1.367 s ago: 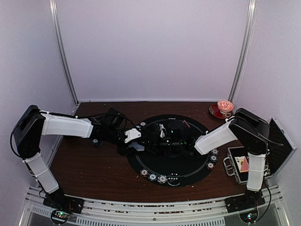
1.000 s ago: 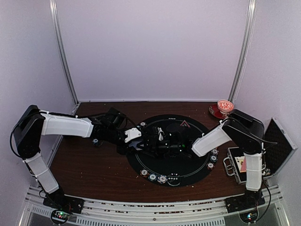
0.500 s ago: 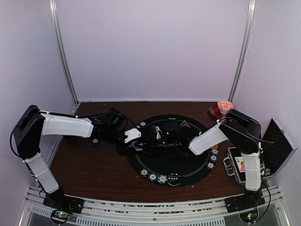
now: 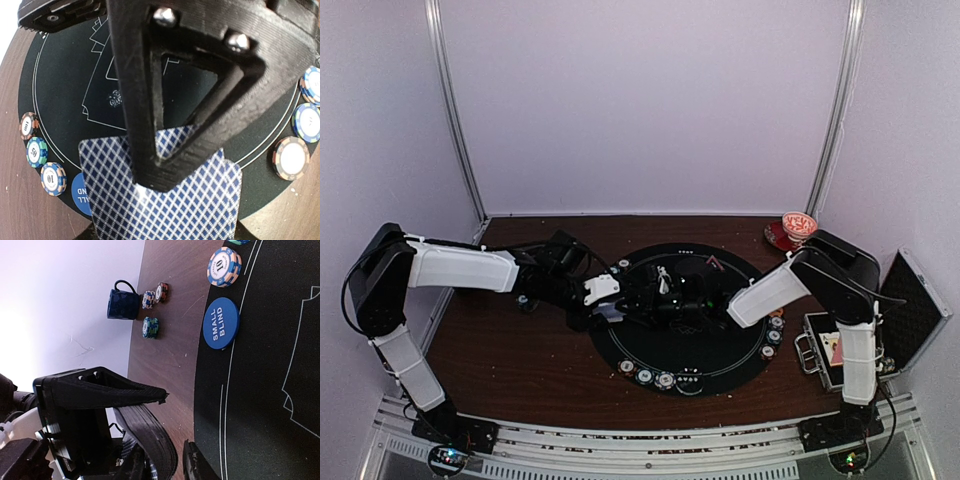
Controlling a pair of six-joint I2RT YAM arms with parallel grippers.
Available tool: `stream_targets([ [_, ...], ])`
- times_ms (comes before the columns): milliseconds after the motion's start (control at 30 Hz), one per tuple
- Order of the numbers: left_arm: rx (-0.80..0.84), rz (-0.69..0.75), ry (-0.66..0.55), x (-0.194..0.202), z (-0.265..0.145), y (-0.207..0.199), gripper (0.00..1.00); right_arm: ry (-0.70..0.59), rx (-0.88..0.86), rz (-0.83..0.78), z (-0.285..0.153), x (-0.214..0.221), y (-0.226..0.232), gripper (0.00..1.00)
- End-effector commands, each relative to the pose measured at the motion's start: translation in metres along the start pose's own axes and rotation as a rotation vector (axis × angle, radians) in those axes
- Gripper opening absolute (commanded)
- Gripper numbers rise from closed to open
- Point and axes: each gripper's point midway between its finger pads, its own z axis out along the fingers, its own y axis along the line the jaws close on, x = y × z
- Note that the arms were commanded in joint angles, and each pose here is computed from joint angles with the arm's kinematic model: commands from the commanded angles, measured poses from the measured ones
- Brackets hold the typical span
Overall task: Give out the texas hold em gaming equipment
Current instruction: Pick up the poker card from the face-down deck piles.
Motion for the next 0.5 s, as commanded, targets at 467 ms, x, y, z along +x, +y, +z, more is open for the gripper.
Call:
stream_targets([
  [467,-0.038,0.002,-0.017,-0.007,0.004,0.009,0.6,-0.026,-0.082,-0.012,-0.022,-0.005,0.026,0.02],
])
